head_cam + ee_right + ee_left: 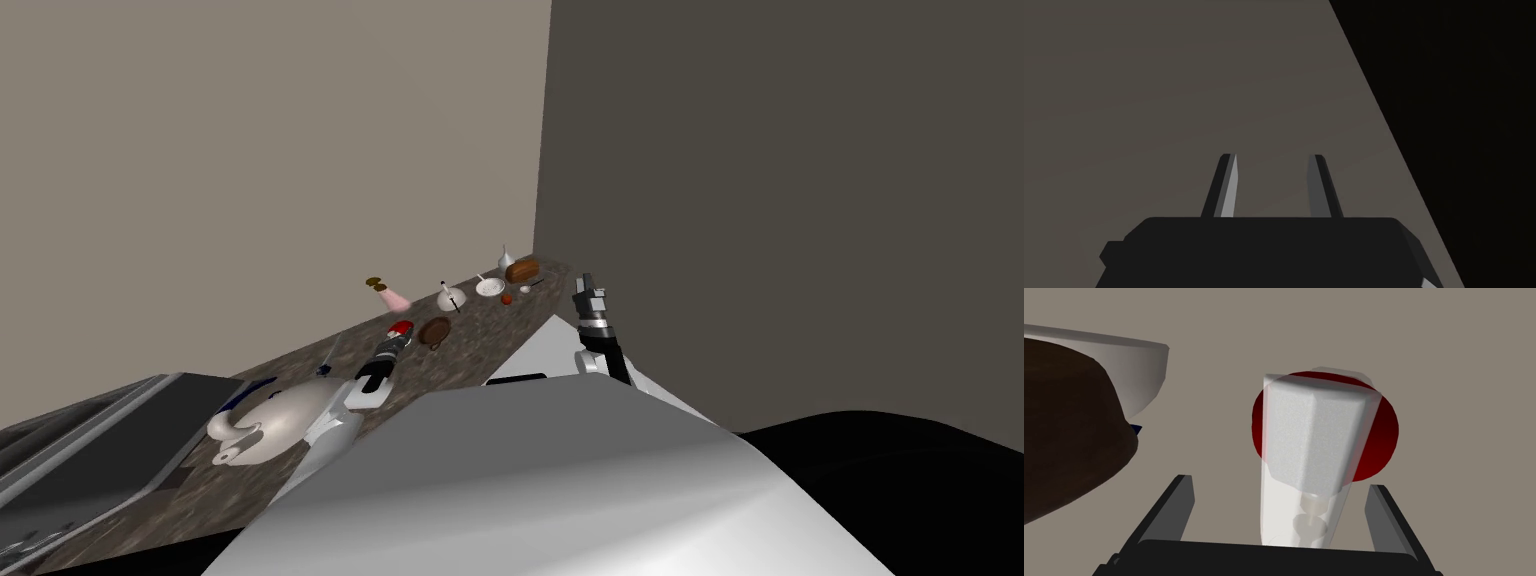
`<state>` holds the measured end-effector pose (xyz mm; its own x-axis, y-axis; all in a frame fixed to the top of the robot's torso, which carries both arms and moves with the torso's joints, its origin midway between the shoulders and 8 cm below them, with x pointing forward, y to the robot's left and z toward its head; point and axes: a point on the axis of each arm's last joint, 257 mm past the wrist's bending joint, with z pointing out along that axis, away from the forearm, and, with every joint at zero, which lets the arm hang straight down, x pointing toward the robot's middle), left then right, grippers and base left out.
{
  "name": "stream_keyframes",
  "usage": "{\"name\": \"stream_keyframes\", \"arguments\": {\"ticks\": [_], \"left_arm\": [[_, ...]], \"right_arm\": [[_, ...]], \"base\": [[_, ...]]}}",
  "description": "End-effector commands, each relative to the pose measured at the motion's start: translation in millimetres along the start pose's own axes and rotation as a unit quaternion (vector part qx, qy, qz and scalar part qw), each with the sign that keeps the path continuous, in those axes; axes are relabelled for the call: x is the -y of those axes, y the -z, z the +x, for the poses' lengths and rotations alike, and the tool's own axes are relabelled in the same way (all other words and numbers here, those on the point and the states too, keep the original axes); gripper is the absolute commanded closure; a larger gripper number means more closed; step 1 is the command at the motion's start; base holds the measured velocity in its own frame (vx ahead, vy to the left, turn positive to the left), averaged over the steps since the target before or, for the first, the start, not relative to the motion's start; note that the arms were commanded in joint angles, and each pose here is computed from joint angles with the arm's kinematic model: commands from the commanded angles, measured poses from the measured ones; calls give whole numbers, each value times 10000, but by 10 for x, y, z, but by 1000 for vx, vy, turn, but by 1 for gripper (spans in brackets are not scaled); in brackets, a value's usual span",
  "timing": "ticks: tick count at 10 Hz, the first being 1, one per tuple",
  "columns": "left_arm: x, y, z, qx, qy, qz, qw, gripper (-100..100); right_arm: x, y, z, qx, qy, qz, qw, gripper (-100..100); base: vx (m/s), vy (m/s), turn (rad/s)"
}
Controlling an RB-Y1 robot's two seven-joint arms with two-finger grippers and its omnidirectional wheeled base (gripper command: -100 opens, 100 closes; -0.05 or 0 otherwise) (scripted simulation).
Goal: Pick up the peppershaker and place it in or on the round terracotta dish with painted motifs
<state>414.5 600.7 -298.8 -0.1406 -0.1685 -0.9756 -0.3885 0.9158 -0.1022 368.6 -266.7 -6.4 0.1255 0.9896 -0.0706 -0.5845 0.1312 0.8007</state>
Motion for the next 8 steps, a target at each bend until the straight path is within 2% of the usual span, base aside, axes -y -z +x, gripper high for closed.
{"name": "stream_keyframes", "arguments": {"ticks": [1,3,4,5,8], "left_arm": [[-150,-3,-15,18,47,-152,9999,-100],[-336,-20,-35,38,106,-335,9994,-100],[-275,-35,-25,30,94,-283,9996,-100],[-283,-37,-24,32,93,-287,9995,100],[-284,-37,-24,31,88,-289,9995,100]], "right_arm": [[0,0,0,0,0,0,10000,0],[0,0,0,0,0,0,10000,0],[0,0,0,0,0,0,10000,0],[0,1,-1,0,1,1,10000,0],[0,1,-1,0,1,1,10000,0]], "base": [[-55,-13,-178],[-66,-4,-175],[-29,-1,-31],[-5,0,9],[0,0,0]]}}
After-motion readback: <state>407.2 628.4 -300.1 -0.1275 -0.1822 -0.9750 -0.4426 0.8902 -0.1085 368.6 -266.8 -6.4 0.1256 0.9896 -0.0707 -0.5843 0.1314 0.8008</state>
